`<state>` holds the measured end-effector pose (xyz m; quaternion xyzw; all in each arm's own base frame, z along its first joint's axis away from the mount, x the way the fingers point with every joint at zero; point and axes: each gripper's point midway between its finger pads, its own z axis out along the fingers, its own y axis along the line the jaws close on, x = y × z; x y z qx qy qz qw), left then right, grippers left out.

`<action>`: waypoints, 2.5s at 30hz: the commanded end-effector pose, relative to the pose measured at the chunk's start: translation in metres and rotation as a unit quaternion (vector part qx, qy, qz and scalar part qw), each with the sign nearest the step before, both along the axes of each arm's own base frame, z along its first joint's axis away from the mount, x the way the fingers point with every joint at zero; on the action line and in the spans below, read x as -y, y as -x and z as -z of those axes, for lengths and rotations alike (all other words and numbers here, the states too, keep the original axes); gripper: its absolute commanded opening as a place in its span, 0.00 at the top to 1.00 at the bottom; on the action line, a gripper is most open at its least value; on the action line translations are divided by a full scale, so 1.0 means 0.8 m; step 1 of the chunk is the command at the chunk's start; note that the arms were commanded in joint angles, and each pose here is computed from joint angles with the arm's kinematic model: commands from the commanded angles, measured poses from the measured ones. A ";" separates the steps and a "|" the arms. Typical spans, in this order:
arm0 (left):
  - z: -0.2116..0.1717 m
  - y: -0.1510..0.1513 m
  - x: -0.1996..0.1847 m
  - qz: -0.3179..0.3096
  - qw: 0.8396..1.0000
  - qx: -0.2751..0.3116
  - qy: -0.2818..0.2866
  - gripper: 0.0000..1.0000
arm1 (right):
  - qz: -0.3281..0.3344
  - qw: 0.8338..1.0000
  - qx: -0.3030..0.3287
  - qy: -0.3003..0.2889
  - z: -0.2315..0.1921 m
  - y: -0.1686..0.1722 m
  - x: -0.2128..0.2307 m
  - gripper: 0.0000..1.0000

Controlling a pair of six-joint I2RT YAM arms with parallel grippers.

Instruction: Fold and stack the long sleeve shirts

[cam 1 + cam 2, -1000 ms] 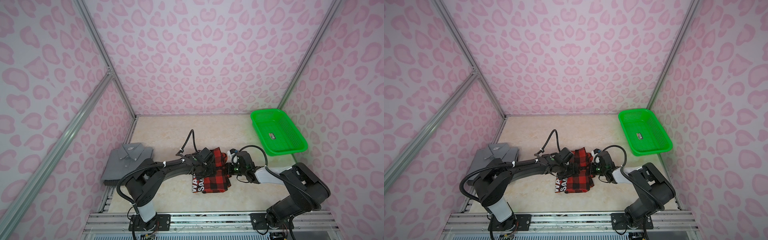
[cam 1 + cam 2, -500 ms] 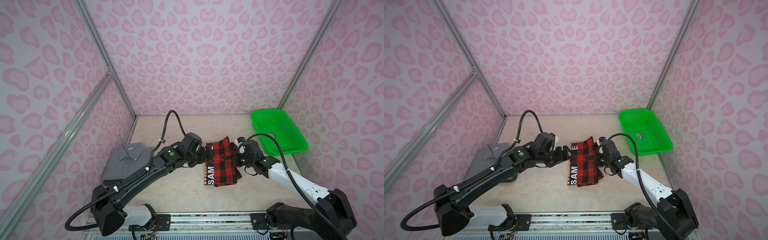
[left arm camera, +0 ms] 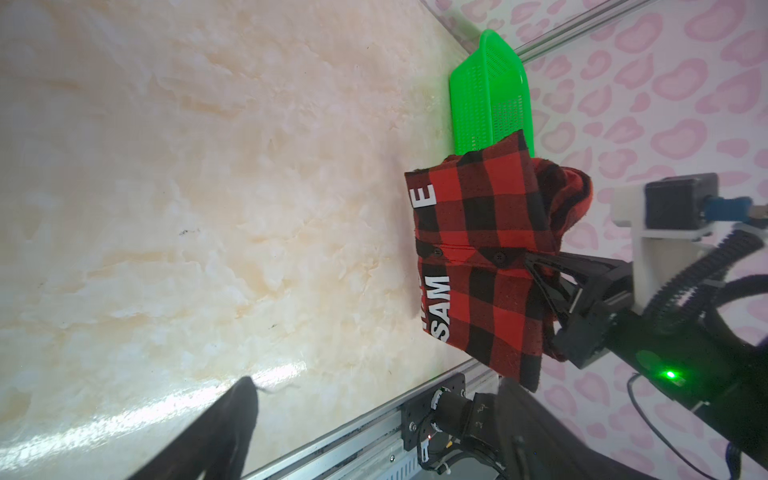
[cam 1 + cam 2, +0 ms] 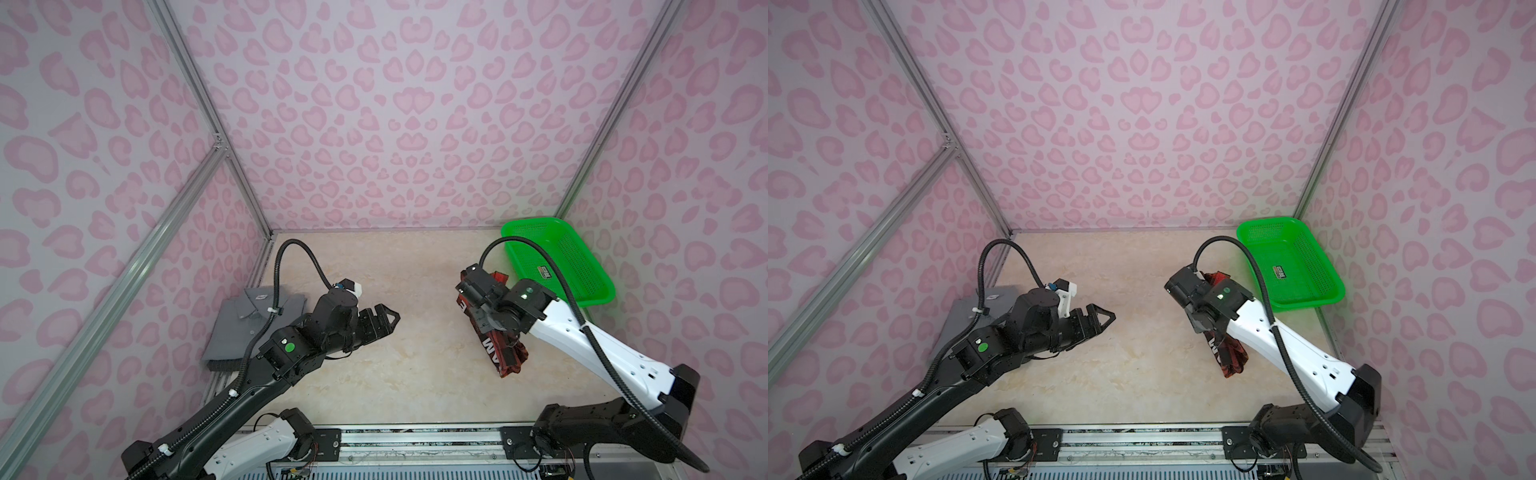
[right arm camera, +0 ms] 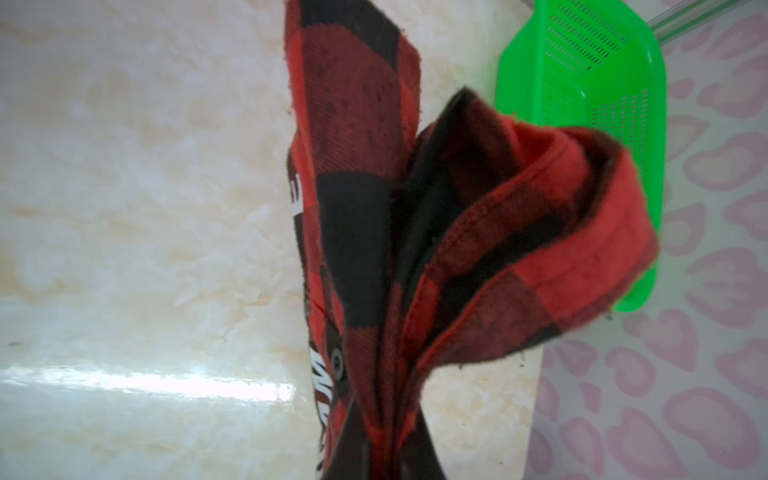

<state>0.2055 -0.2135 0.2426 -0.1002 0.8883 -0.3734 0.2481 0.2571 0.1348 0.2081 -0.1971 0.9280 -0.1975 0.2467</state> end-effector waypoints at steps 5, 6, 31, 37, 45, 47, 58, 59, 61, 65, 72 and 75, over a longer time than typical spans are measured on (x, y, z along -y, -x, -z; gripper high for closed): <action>0.028 0.013 -0.030 -0.029 0.999 0.014 0.012 0.08 | -0.042 0.993 -0.021 0.113 0.086 0.015 -0.098 1.00; 0.035 0.016 -0.034 -0.032 0.999 0.011 0.011 0.08 | -0.054 0.992 -0.025 0.107 0.101 0.021 -0.119 1.00; 0.067 0.039 -0.089 -0.086 0.996 0.000 -0.034 0.06 | -0.118 0.965 -0.124 -0.200 0.105 0.123 -0.267 0.41; 0.086 0.038 -0.070 -0.063 0.998 -0.022 -0.023 0.06 | -0.068 0.949 -0.130 -0.278 0.091 0.106 -0.207 0.48; 0.130 0.035 -0.024 -0.017 0.998 -0.066 0.013 0.06 | -0.070 0.905 -0.166 -0.387 0.140 0.106 -0.209 0.69; 0.133 0.033 -0.013 -0.006 0.998 -0.064 0.016 0.06 | -0.056 0.907 -0.174 -0.380 0.167 0.109 -0.209 0.71; 0.169 0.043 0.040 0.053 0.995 -0.080 -0.017 0.06 | -0.014 0.923 -0.159 -0.349 0.189 0.129 -0.167 0.66; 0.169 0.043 0.040 0.053 0.995 -0.080 -0.020 0.06 | -0.010 0.926 -0.139 -0.350 0.168 0.123 -0.156 0.60; 0.168 0.042 0.039 0.054 0.995 -0.078 -0.026 0.06 | 0.016 0.934 -0.105 -0.341 0.134 0.108 -0.123 0.52; 0.164 0.045 0.043 0.065 0.995 -0.076 -0.027 0.06 | 0.090 0.944 -0.050 -0.313 0.122 0.084 -0.033 0.47; 0.173 0.057 0.055 0.079 0.993 -0.080 -0.034 0.06 | 0.192 0.931 -0.050 -0.305 0.162 0.087 0.037 0.57; 0.182 0.061 0.057 0.082 0.992 -0.090 -0.040 0.06 | 0.196 0.929 -0.082 -0.304 0.192 0.096 0.031 0.60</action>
